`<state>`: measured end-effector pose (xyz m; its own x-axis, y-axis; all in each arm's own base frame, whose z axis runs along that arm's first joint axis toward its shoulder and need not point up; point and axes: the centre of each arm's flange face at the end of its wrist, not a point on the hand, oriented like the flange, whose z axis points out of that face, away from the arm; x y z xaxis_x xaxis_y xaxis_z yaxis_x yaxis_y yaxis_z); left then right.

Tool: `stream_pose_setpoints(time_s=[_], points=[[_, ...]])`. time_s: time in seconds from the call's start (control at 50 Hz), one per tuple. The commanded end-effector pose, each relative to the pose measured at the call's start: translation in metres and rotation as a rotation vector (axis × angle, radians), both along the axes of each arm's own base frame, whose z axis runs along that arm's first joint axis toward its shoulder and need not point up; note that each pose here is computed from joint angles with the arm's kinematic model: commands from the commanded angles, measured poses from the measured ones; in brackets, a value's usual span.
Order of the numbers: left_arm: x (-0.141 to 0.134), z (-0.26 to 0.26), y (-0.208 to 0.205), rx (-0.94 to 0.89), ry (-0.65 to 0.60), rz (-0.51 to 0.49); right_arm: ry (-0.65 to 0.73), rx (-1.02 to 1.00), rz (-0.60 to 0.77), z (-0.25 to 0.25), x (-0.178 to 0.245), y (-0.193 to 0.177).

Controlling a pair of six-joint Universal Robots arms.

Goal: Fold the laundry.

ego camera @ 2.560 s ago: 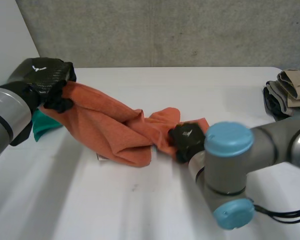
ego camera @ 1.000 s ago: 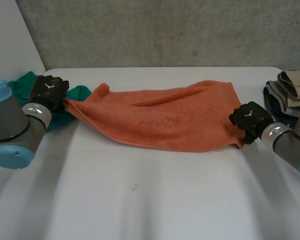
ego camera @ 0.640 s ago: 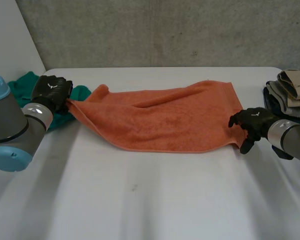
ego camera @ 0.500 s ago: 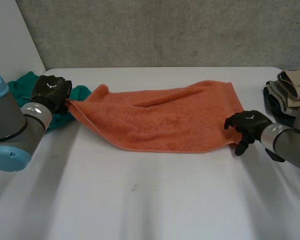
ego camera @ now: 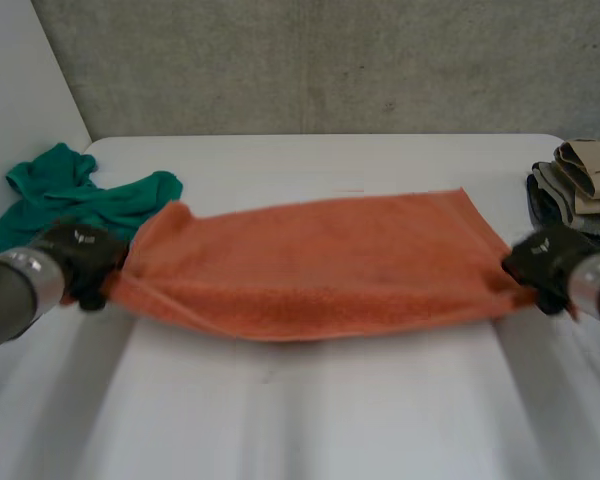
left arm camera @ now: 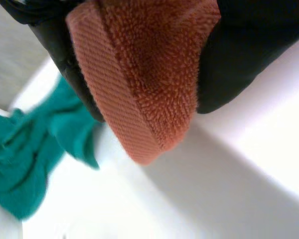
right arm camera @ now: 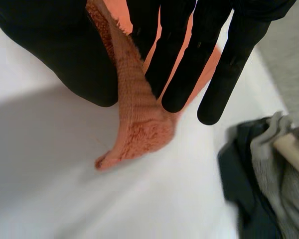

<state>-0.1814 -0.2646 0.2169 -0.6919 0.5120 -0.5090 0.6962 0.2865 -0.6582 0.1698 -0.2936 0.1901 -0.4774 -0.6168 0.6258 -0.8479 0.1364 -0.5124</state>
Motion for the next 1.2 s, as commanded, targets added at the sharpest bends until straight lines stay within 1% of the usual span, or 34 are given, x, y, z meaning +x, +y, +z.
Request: stream_pose_setpoints(time_s=[0.02, 0.06, 0.14, 0.16, 0.22, 0.24, 0.3, 0.32, 0.38, 0.4, 0.46, 0.48, 0.54, 0.56, 0.58, 0.62, 0.7, 0.72, 0.78, 0.8, 0.86, 0.88, 0.92, 0.94, 1.0, 1.02, 1.08, 1.1, 1.16, 1.2], points=[[0.013, 0.003, 0.022, 0.087, -0.247, -0.155, 0.181, 0.106, 0.105, 0.001, -0.01, 0.029], [0.009, 0.005, 0.017, 0.055, -0.239, -0.157, 0.177, 0.105, 0.104, -0.004, -0.007, 0.025], [-0.009, 0.002, -0.007, -0.015, -0.195, -0.151, 0.167, 0.091, 0.088, -0.012, 0.001, 0.007], [-0.017, 0.004, -0.02, -0.05, -0.176, -0.143, 0.159, 0.055, 0.08, -0.011, 0.008, -0.004], [-0.028, 0.012, -0.039, -0.115, -0.158, -0.133, 0.139, -0.041, 0.059, -0.003, 0.02, -0.025], [-0.037, 0.025, -0.052, -0.179, -0.136, -0.129, 0.125, -0.124, 0.041, 0.008, 0.029, -0.041], [-0.047, 0.055, -0.074, -0.32, -0.092, -0.115, 0.074, -0.316, -0.005, 0.041, 0.043, -0.069], [-0.054, 0.081, -0.086, -0.432, -0.046, -0.099, 0.012, -0.465, -0.041, 0.073, 0.049, -0.086], [-0.058, 0.132, -0.095, -0.621, 0.065, -0.064, -0.133, -0.704, -0.091, 0.126, 0.054, -0.106], [-0.058, 0.169, -0.098, -0.762, 0.169, -0.036, -0.236, -0.841, -0.109, 0.156, 0.053, -0.114], [-0.052, 0.214, -0.097, -0.939, 0.352, -0.001, -0.385, -1.039, -0.114, 0.2, 0.05, -0.116], [-0.048, 0.239, -0.095, -1.043, 0.467, 0.007, -0.469, -1.155, -0.105, 0.224, 0.048, -0.112], [-0.044, 0.264, -0.092, -1.153, 0.597, 0.003, -0.556, -1.281, -0.086, 0.247, 0.044, -0.107], [-0.043, 0.266, -0.093, -1.174, 0.625, 0.002, -0.581, -1.327, -0.07, 0.254, 0.045, -0.102], [-0.042, 0.264, -0.095, -1.174, 0.623, 0.004, -0.584, -1.336, -0.062, 0.255, 0.045, -0.1], [-0.041, 0.259, -0.098, -1.157, 0.613, 0.012, -0.583, -1.329, -0.047, 0.253, 0.047, -0.098], [-0.036, 0.228, -0.112, -1.057, 0.569, 0.048, -0.568, -1.242, -0.024, 0.231, 0.053, -0.098], [-0.035, 0.211, -0.117, -1.003, 0.549, 0.061, -0.559, -1.189, -0.017, 0.218, 0.056, -0.099], [-0.035, 0.184, -0.122, -0.925, 0.522, 0.07, -0.537, -1.098, -0.017, 0.193, 0.058, -0.102], [-0.036, 0.164, -0.124, -0.869, 0.506, 0.072, -0.523, -1.034, -0.011, 0.174, 0.062, -0.103], [-0.04, 0.131, -0.127, -0.786, 0.484, 0.061, -0.5, -0.93, -0.005, 0.144, 0.065, -0.104], [-0.042, 0.108, -0.129, -0.734, 0.467, 0.047, -0.479, -0.852, -0.003, 0.12, 0.068, -0.102], [-0.043, 0.083, -0.131, -0.68, 0.448, 0.04, -0.462, -0.771, 0.001, 0.097, 0.071, -0.099], [-0.043, 0.057, -0.133, -0.63, 0.43, 0.032, -0.441, -0.69, 0.0, 0.073, 0.072, -0.096], [-0.039, 0.018, -0.138, -0.56, 0.395, 0.036, -0.411, -0.574, -0.008, 0.037, 0.072, -0.09], [-0.035, -0.007, -0.141, -0.516, 0.369, 0.045, -0.391, -0.503, -0.012, 0.014, 0.072, -0.086], [-0.028, -0.041, -0.145, -0.457, 0.318, 0.06, -0.363, -0.416, -0.021, -0.015, 0.072, -0.08], [-0.022, -0.058, -0.145, -0.419, 0.282, 0.068, -0.345, -0.376, -0.025, -0.03, 0.071, -0.078], [-0.016, -0.074, -0.143, -0.378, 0.221, 0.065, -0.318, -0.334, -0.031, -0.044, 0.069, -0.076], [-0.013, -0.078, -0.138, -0.35, 0.159, 0.046, -0.293, -0.297, -0.028, -0.052, 0.069, -0.073]])
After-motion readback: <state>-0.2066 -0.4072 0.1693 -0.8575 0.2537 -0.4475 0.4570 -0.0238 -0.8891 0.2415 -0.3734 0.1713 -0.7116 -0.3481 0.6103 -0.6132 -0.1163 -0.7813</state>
